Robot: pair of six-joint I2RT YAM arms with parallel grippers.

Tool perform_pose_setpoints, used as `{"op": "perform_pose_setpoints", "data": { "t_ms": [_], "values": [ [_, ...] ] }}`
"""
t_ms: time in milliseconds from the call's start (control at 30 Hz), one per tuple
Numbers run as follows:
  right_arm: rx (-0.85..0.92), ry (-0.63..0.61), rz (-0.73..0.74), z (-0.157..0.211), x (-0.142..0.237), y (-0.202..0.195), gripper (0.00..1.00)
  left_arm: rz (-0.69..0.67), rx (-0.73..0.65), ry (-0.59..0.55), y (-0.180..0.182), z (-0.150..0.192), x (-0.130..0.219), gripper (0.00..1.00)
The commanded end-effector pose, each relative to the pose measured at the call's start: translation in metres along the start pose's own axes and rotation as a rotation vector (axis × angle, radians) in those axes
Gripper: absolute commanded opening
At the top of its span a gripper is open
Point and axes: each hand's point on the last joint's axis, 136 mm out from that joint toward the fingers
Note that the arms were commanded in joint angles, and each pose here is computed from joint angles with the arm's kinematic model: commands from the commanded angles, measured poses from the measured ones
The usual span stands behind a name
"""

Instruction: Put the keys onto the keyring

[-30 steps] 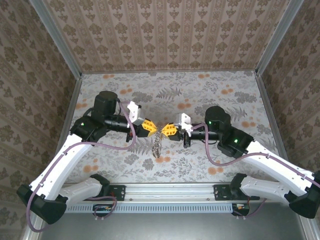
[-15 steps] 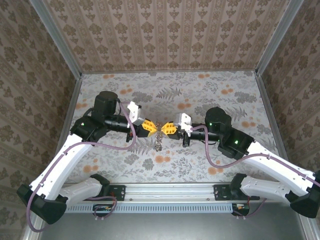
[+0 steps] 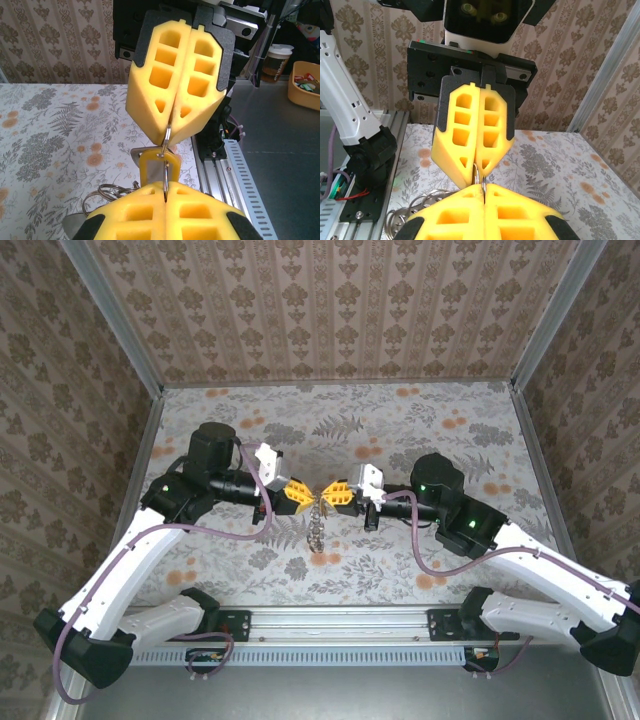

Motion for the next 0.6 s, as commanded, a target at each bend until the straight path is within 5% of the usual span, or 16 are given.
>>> {"op": "perform_pose_setpoints", "data": {
  "t_ms": [0, 567],
  "values": [
    [0.022, -0.06, -0.025, -0.0234, 0.0009, 0.0006, 0.0, 0.025, -0.031, -0.021, -0.0068, -0.0036, 0.003, 0.0],
    [0.002, -0.054, -0.042, -0.0248, 0.0011, 0.0038, 0.0, 0.015, -0.032, -0.019, -0.0067, -0.0025, 0.0038, 0.0]
  ]
}}
Point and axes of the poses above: each hand's point on the last joint's axis, 136 mm out from that joint toward the fingers, its own x axis back along the fingers, its own y axis along the line the jaws close on, z = x × y, and after that the axes turned 7 degrees about x, right-handed
